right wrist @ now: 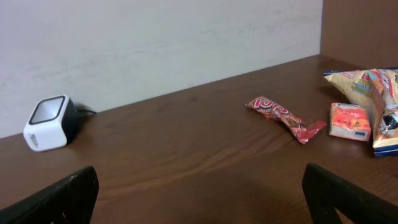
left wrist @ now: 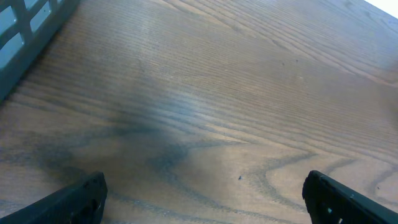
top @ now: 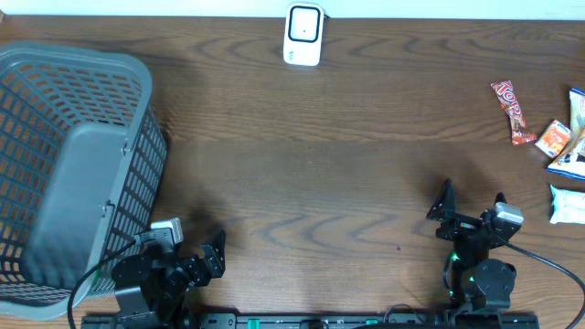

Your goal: Scan the item barcode

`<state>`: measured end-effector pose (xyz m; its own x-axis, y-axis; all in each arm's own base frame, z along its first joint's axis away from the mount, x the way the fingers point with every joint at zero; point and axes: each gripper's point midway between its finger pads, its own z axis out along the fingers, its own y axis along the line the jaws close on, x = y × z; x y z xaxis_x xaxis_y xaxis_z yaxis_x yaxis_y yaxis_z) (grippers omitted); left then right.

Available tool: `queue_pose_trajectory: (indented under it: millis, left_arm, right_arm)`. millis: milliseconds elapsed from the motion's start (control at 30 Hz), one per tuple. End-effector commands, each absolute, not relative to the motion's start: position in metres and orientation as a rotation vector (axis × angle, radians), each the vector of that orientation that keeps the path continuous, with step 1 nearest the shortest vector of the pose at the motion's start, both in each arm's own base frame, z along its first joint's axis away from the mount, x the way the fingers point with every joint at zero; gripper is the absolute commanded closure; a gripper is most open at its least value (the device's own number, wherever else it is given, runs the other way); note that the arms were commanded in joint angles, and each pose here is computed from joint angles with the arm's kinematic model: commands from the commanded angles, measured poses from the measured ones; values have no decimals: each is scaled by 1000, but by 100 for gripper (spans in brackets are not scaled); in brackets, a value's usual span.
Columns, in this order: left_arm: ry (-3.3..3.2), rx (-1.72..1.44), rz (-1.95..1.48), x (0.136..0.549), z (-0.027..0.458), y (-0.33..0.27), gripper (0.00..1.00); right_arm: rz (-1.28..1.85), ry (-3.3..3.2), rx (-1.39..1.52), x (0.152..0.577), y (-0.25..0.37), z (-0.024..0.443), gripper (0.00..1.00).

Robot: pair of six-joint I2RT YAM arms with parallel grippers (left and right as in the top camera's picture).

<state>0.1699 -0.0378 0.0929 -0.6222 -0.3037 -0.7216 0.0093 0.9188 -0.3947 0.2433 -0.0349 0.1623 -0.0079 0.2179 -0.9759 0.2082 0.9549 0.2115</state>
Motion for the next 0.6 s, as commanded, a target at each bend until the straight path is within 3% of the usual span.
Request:
queue_pose_trajectory:
  millis: [0,567]
  left_arm:
    - [2206,-216,-452,170,92,-37,2]
    - [2206,-216,-452,170,92,-37,2]
  right_arm:
    - [7,1585,345,243,-36,162,1]
    - [-52,1597,282,243,-35,162,1]
